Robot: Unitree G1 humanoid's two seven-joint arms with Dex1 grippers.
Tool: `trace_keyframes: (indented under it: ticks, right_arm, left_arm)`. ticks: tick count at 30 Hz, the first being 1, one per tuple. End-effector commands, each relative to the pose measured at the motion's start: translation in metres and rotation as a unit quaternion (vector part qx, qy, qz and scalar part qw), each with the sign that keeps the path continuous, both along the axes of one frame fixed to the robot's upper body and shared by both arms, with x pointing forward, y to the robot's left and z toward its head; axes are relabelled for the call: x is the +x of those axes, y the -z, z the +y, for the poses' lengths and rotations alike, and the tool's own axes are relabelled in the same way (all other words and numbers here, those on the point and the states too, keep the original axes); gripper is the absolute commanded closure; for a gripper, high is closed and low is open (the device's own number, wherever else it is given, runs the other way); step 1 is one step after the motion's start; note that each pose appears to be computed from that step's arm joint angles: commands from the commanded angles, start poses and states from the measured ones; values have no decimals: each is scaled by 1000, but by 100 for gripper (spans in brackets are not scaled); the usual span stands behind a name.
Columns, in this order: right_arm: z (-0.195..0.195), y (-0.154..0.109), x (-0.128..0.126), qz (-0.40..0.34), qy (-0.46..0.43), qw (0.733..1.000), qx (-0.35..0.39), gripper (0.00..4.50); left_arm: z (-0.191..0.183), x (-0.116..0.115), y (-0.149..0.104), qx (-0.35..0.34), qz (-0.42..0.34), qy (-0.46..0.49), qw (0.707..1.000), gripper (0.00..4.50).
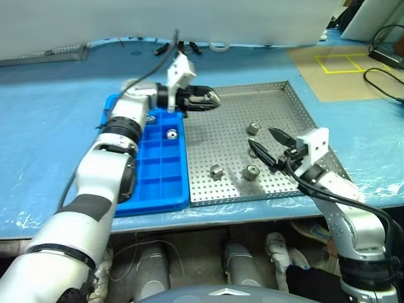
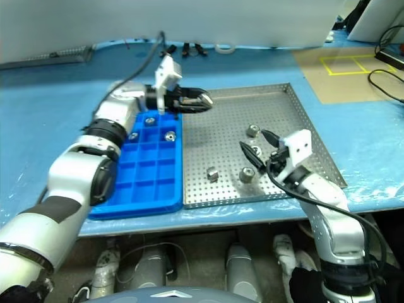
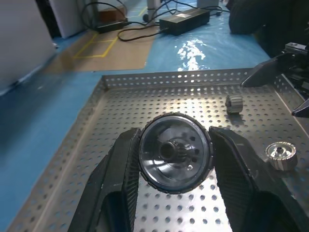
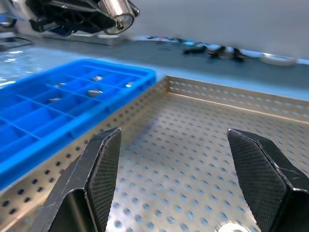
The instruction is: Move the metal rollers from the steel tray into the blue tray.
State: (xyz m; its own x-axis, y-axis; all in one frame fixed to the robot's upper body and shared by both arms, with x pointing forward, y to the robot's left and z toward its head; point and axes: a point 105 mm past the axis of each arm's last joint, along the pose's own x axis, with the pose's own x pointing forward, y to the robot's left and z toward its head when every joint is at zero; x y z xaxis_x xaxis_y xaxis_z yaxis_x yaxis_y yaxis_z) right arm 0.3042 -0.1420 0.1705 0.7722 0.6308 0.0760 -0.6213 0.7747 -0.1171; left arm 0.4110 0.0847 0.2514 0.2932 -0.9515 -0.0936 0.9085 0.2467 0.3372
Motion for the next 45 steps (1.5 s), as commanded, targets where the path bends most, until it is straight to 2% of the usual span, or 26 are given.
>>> trace_keyframes:
  ticks: [1, 5, 7, 14, 17, 26, 37, 44, 45]
  right_arm:
    - [19, -14, 3, -14, -62, 998, 5, 81]
    - [49, -24, 6, -16, -162, 987, -9, 81]
    - [64, -29, 12, -22, -195, 981, -15, 81]
    - [97, -38, 25, -33, -259, 965, -16, 81]
    - [102, -37, 25, -29, -277, 960, -20, 81]
    - [105, -34, 22, -18, -294, 955, -22, 81]
    - [95, -25, 24, -5, -263, 965, -22, 81]
    - [90, -22, 21, -3, -247, 969, -20, 81]
    - [90, -22, 20, -4, -244, 969, -19, 81]
  left_arm:
    - [32, -2, -21, -12, -38, -40, 998, 263]
    - [90, -12, -15, -15, -36, -116, 992, 263]
    - [111, -22, 1, -18, -25, -154, 988, 263]
    - [142, -49, 50, -49, 24, -262, 964, 263]
    - [141, -58, 68, -55, 39, -287, 956, 263]
    - [133, -59, 91, -78, 61, -328, 939, 263]
    - [124, -34, 105, -61, 64, -348, 933, 263]
    - [115, -30, 116, -51, 85, -332, 938, 263]
    - [116, -30, 117, -52, 89, -330, 938, 188]
